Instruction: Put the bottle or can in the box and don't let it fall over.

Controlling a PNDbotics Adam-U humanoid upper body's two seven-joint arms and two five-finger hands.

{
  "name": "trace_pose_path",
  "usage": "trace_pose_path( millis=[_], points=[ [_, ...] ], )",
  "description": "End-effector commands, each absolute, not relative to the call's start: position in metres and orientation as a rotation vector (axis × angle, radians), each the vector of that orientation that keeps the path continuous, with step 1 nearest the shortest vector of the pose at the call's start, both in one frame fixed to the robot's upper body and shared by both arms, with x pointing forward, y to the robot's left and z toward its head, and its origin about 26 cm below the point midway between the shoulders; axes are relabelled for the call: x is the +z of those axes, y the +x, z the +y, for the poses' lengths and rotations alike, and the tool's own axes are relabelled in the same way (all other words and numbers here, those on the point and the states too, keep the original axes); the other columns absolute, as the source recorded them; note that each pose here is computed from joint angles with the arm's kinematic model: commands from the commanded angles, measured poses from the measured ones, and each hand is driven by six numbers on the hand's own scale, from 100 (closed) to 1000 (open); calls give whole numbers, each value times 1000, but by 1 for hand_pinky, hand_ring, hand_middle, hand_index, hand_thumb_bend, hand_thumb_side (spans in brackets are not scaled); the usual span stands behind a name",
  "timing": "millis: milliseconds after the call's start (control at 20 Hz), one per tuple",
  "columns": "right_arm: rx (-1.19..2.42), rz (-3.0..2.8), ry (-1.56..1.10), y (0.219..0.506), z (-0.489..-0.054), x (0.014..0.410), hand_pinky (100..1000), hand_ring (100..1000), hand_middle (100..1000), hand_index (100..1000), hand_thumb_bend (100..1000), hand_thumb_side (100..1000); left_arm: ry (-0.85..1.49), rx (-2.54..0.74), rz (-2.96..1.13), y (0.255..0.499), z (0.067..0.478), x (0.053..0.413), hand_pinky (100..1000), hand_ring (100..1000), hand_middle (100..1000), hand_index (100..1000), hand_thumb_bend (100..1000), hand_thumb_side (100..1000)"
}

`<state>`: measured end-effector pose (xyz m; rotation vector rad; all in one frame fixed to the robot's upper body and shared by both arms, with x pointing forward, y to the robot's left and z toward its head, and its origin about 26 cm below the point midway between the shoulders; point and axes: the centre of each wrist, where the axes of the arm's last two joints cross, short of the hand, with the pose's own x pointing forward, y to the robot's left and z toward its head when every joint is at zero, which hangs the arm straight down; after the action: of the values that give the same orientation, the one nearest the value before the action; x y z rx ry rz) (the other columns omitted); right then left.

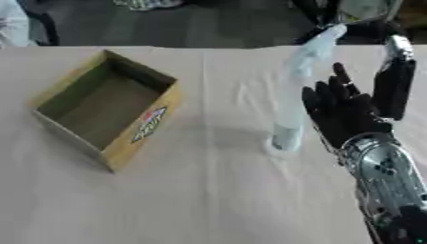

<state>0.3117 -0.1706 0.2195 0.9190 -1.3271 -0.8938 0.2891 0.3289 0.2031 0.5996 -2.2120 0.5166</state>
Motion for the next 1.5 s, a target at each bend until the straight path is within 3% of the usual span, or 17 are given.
trace_pose_path(
  millis=[50, 1500],
  points=[
    [-873, -1341, 947, 307, -170, 228, 100, 100, 100, 947, 469, 494, 606, 500, -2248, 286, 330, 212, 962, 883, 1000, 858, 178, 850],
    [-842, -1280, 946, 309, -166, 222, 100, 100, 100, 964, 461, 467, 602, 504, -2256, 286, 330, 213, 963, 884, 1000, 857, 180, 846]
  ],
)
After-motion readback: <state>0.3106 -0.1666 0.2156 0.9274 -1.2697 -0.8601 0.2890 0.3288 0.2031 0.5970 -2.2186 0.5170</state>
